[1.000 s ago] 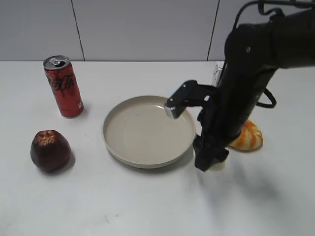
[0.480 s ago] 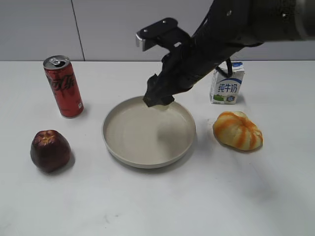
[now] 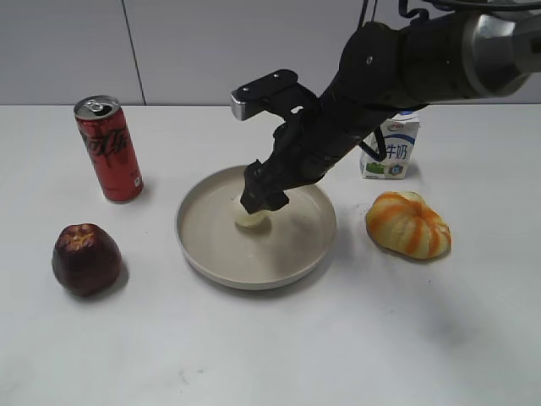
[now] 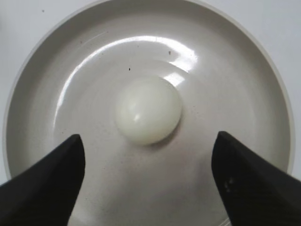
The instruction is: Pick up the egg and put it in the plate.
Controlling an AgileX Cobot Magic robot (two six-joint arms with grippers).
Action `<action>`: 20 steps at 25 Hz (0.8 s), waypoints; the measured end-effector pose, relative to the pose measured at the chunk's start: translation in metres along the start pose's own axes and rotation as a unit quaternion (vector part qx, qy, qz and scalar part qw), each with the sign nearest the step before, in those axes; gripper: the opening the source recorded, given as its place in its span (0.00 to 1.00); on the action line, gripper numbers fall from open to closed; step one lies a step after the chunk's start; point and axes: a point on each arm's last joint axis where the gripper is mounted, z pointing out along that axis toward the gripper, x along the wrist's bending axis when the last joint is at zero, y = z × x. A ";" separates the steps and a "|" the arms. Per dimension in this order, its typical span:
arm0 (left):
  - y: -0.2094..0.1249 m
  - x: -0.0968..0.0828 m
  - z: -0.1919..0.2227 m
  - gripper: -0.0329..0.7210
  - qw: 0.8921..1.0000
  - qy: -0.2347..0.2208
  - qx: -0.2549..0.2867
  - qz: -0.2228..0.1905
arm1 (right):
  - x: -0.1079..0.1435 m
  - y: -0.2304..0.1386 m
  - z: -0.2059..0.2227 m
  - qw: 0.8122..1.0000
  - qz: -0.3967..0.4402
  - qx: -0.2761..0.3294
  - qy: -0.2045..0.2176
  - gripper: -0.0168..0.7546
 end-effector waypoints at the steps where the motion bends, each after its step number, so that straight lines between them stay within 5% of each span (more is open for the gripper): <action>1: 0.000 0.000 0.000 0.36 1.000 0.000 0.000 0.000 | 0.000 0.000 0.000 1.000 0.000 0.001 0.000 0.85; 9: 0.000 0.000 0.000 0.36 1.000 0.000 0.000 0.000 | -0.021 0.026 -0.028 0.995 0.098 0.023 -0.014 0.84; 20: 0.000 0.000 0.000 0.36 1.000 0.000 0.000 0.000 | -0.136 0.011 -0.108 0.957 0.217 0.151 -0.123 0.78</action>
